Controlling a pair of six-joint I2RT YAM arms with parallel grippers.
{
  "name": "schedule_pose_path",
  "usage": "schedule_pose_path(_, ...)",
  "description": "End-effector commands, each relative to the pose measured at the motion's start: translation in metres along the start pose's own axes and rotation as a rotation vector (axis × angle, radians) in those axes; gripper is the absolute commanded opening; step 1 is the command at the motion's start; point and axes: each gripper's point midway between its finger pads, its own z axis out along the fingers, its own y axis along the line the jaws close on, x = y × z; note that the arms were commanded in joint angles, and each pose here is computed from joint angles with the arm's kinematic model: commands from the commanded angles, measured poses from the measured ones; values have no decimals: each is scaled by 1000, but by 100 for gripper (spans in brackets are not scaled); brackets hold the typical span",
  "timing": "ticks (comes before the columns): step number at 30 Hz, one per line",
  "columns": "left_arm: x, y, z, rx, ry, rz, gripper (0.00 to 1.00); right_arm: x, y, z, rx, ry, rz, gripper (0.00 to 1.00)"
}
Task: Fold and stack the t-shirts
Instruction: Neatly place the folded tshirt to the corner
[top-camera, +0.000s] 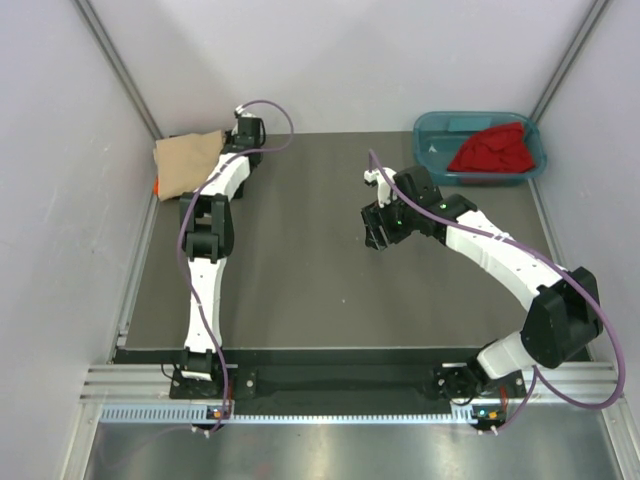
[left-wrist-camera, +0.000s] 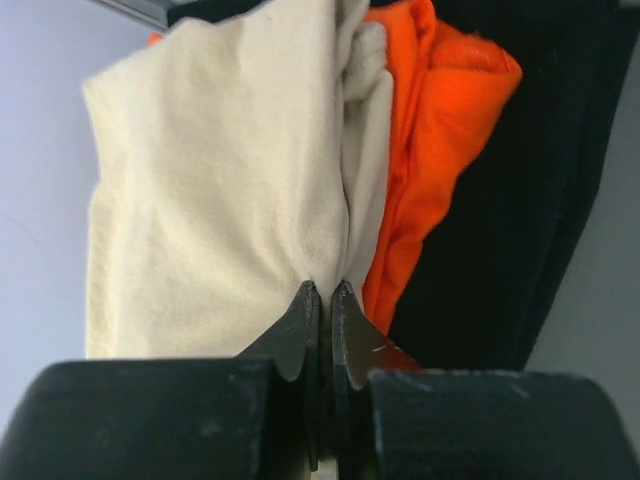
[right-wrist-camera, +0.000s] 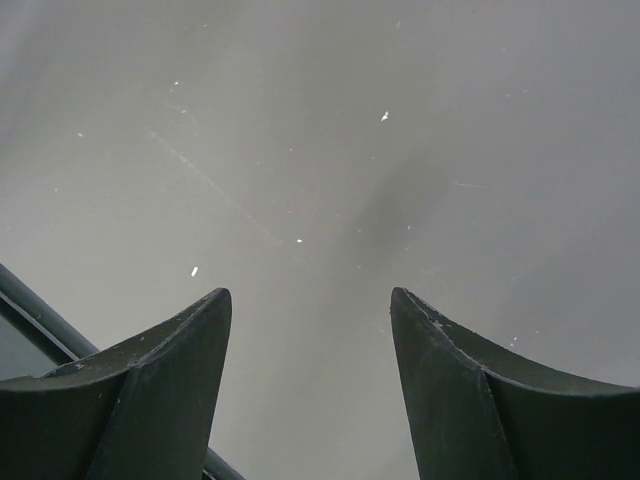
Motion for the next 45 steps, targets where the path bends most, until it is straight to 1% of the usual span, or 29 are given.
schedule_pose_path(1, -12, 9, -19, 17, -26, 1, 0, -20, 0, -13, -4, -83, -18, 65)
schedule_pose_path(3, -6, 9, -23, 18, -20, 25, 0, -20, 0, -13, -5, -86, -18, 65)
schedule_pose_path(5, -11, 12, -31, 23, -36, 26, 0, -21, 1, -13, -8, -91, -17, 65)
schedule_pose_path(9, -8, 13, -41, 36, -43, 39, 0, -20, 1, -14, -11, -94, -14, 65)
schedule_pose_path(14, 0, 12, -46, 38, -35, 46, 0, -18, 2, -15, -12, -95, -14, 65)
schedule_pose_path(17, -4, 16, -51, 42, -59, 30, 1, -17, 2, -14, -11, -91, -11, 65)
schedule_pose_path(18, -6, 18, -51, 35, -61, 24, 21, -18, 3, -13, -14, -92, -10, 65)
schedule_pose_path(19, -8, 19, -51, 28, -59, 12, 36, -18, 3, -13, -18, -92, -10, 65)
schedule_pose_path(20, -15, 23, -54, 23, -66, -2, 46, -18, 3, -13, -18, -91, -9, 65)
schedule_pose_path(22, -24, 29, -57, 16, -76, -41, 62, -18, 4, -12, -22, -90, -10, 65)
schedule_pose_path(24, -37, 40, -64, 25, -95, -87, 63, -19, 4, -11, -23, -90, -11, 65)
schedule_pose_path(25, -43, 40, -66, 53, -106, -141, 64, -21, 4, -12, -23, -92, -9, 65)
schedule_pose_path(26, -50, 45, -70, 73, -116, -182, 63, -22, 4, -11, -25, -93, -11, 65)
schedule_pose_path(27, -55, 59, -71, 89, -125, -239, 63, -22, 5, -11, -27, -93, -12, 65)
schedule_pose_path(28, -59, 54, -73, 160, -127, -323, 61, -24, 4, -11, -28, -95, -12, 65)
schedule_pose_path(29, -60, 56, -74, 204, -126, -381, 56, -23, 5, -10, -31, -92, -10, 65)
schedule_pose_path(30, -64, 74, -75, 226, -139, -452, 53, -24, 5, -10, -32, -93, -13, 65)
schedule_pose_path(31, -68, 76, -75, 267, -146, -554, 47, -26, 5, -10, -33, -96, -13, 65)
schedule_pose_path(32, -66, 58, -80, 377, -137, -584, 32, -26, 5, -9, -35, -96, -14, 65)
schedule_pose_path(33, -63, 83, -72, 382, -143, -660, 25, -25, 6, -8, -37, -93, -13, 65)
schedule_pose_path(34, -72, 85, -73, 434, -170, -759, 20, -28, 6, -8, -39, -97, -14, 65)
schedule_pose_path(35, -61, 73, -72, 511, -146, -796, 15, -28, 7, -7, -43, -97, -16, 65)
schedule_pose_path(36, -61, 84, -70, 548, -156, -854, 7, -28, 7, -7, -44, -96, -15, 65)
schedule_pose_path(37, -59, 83, -69, 589, -145, -938, 4, -30, 7, -7, -45, -100, -16, 65)
schedule_pose_path(38, -58, 83, -67, 655, -171, -985, 0, -30, 7, -8, -45, -102, -16, 65)
schedule_pose_path(40, -62, 79, -69, 733, -192, -1086, 0, -31, 7, -7, -47, -102, -17, 65)
schedule_pose_path(43, -62, 67, -67, 811, -207, -1169, 0, -32, 8, -7, -48, -101, -16, 65)
schedule_pose_path(44, -64, 65, -66, 836, -245, -1194, 0, -32, 8, -6, -50, -100, -16, 65)
schedule_pose_path(45, -64, 62, -67, 862, -254, -1214, 0, -33, 8, -6, -50, -100, -16, 65)
